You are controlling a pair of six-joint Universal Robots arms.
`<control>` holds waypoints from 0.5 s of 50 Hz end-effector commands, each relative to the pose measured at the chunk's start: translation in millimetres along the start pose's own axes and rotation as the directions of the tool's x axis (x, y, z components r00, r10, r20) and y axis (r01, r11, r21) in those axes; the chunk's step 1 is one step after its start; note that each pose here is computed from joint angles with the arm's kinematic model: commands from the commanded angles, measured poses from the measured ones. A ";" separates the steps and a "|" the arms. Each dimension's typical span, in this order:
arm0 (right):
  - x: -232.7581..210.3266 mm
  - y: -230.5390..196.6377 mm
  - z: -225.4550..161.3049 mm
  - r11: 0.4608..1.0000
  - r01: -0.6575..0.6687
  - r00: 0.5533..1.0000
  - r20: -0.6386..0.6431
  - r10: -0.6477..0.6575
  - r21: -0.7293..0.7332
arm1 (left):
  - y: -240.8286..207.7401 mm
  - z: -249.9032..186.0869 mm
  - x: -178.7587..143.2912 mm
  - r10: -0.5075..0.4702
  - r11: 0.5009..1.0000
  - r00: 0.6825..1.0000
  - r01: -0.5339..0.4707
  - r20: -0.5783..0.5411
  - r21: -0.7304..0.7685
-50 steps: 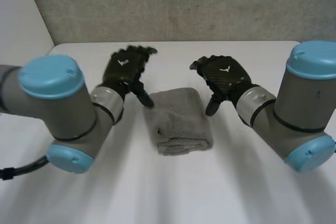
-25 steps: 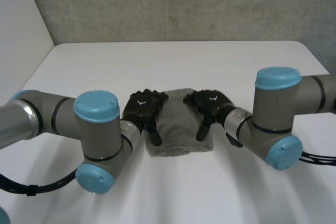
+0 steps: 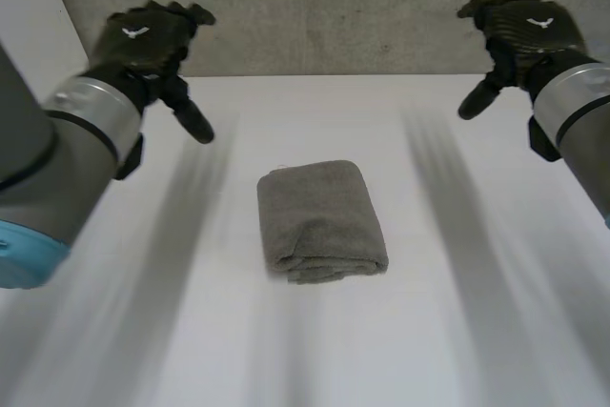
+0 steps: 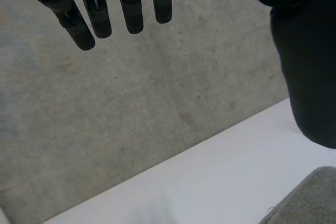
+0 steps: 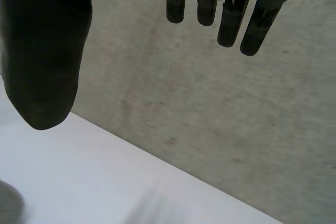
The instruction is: Fold the towel.
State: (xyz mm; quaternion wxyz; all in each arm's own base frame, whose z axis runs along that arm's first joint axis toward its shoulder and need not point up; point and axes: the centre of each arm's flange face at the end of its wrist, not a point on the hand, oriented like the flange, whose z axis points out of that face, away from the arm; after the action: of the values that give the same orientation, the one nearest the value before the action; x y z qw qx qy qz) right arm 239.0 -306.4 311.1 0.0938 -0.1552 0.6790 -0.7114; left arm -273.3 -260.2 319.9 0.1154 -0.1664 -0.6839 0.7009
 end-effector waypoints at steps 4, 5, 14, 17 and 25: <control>0.2 10.4 -6.0 0.994 0.089 0.996 -0.015 -0.090 -0.070 | 6.6 -12.0 -4.1 0.005 0.996 1.000 -0.005 0.004 -0.086; -0.4 10.4 -6.7 0.993 0.089 0.996 -0.013 -0.090 -0.072 | 9.4 -13.2 -3.8 0.003 0.995 1.000 -0.002 0.002 -0.099; -0.9 8.9 -12.6 0.993 0.092 0.996 -0.012 -0.093 -0.075 | 5.4 -24.6 -4.7 -0.004 0.995 1.000 0.004 0.001 -0.095; -0.8 7.1 -13.9 0.993 0.092 0.996 -0.013 -0.093 -0.070 | 3.6 -26.3 -4.9 -0.004 0.996 1.000 0.004 0.002 -0.089; -2.3 8.8 -15.0 0.993 0.095 0.995 0.002 -0.095 -0.075 | 7.2 -26.7 -3.9 -0.011 0.996 1.000 0.011 -0.005 -0.087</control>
State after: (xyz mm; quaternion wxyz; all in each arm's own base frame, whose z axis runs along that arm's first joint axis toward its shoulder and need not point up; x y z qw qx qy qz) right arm 235.0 -295.4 301.8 0.0495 -0.1844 0.6973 -0.6909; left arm -259.8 -241.3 313.1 0.1078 -0.1705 -0.7184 0.6657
